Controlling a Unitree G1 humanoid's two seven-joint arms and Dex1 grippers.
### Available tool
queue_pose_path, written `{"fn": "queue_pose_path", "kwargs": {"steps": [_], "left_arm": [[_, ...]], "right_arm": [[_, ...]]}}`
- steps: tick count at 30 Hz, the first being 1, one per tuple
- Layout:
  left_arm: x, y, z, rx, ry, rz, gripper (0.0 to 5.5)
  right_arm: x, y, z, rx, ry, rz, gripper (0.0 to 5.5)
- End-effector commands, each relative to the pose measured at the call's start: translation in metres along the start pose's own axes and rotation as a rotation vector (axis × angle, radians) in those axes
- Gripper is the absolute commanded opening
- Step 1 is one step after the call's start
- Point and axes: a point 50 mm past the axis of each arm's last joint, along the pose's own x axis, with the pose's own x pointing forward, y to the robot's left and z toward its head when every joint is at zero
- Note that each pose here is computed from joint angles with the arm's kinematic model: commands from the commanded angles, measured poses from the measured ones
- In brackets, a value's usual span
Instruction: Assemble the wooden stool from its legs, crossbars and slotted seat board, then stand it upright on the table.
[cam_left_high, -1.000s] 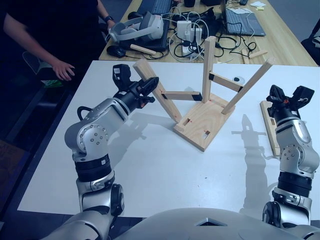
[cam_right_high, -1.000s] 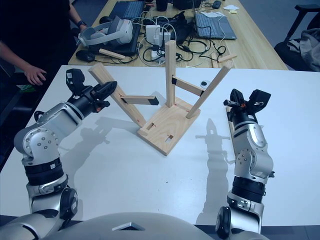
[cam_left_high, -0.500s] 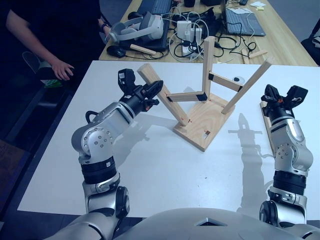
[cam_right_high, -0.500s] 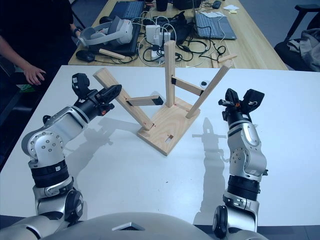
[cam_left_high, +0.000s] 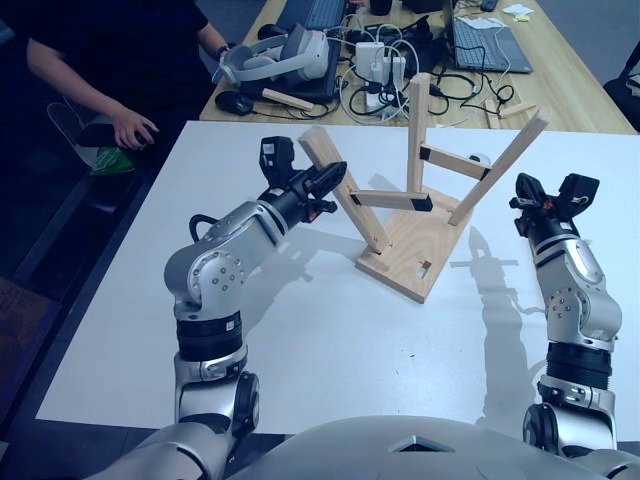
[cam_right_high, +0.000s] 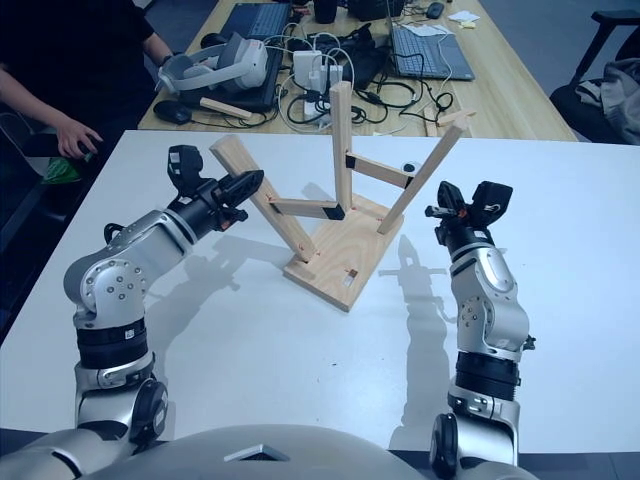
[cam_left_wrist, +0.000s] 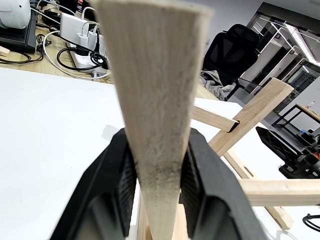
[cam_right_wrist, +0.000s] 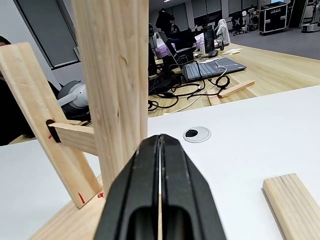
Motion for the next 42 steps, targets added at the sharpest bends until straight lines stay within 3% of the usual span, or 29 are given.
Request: {"fn": "queue_pose_path", "kwargs": {"steps": [1,7,42], "left_arm": [[0.0,0.005,-0.006,0.11,0.068,0.048,1.03],[-0.004,-0.007,-0.011,0.241,0.068,0.014,1.03],[0.027,0.005,-0.038,0.293,-0.02,0.176,1.03]], "right_arm": [[-0.002,-0.002,-0.001,-0.021,0.007,-0.004,0.0],[-0.002,-0.005,-0.002,-0.027,0.003,-0.019,0.0],[0.005,0.016,-0.005,0.008,0.004,0.003,0.0]]}}
